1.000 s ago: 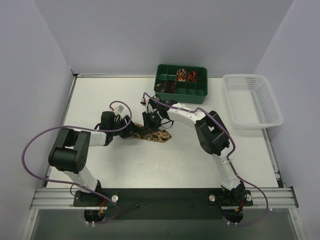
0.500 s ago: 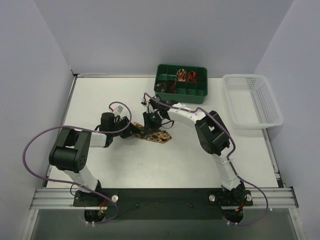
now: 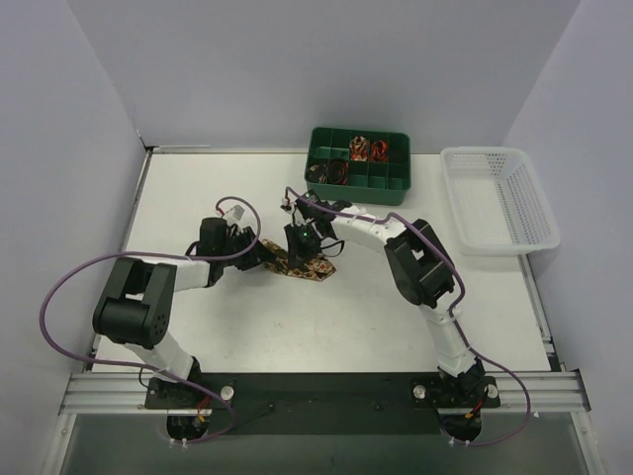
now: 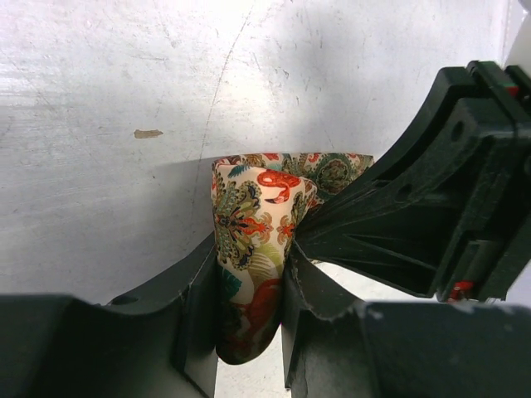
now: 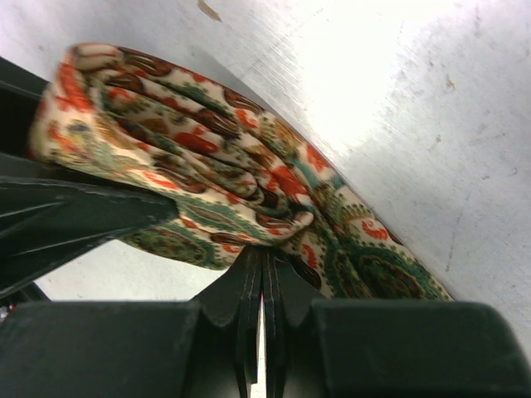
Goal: Roll the ties
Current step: Roll the tie at the center of the board.
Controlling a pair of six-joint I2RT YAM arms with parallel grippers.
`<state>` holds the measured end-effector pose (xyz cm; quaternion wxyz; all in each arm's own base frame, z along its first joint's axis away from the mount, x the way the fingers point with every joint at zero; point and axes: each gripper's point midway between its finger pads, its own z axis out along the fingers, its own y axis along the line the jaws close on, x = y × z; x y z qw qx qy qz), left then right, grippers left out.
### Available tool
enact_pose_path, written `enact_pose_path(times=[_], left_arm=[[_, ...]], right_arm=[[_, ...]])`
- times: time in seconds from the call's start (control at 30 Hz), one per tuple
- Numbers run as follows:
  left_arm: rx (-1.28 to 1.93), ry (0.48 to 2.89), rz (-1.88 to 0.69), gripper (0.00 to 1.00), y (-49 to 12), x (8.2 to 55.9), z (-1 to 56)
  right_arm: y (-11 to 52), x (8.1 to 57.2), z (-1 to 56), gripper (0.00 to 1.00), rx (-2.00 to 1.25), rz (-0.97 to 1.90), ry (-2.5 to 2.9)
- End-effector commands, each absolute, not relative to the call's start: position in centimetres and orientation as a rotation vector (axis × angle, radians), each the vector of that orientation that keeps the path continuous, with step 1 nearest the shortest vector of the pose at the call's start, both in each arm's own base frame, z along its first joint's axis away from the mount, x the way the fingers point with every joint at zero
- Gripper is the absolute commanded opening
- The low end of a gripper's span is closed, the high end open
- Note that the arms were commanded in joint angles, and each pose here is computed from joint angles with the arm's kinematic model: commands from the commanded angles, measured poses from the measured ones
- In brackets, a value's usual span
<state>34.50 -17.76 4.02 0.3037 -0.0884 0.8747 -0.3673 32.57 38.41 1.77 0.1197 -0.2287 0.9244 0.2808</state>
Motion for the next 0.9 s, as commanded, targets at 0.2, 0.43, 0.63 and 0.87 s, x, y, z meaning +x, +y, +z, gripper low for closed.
enact_pose_path(times=[0.2,0.43,0.63,0.87], left_arm=[[-0.073,2.263,-0.802,0.0,-17.9,36.6,8.2],[0.064,2.333,-0.582,0.0,-19.1,36.2,8.6],[0.162,2.37,-0.345,0.0,-19.5,35.8,8.5],[0.233,2.402,-0.054,0.0,-18.5,35.5,7.3]], right_arm=[[36.8,32.3,0.7,0.01,-0.668,0.718,2.758],[37.4,32.7,0.3,0.01,-0.665,0.731,2.758],[37.4,32.9,0.0,0.01,-0.661,0.729,2.762],[37.4,33.1,0.6,0.01,-0.65,0.749,2.755]])
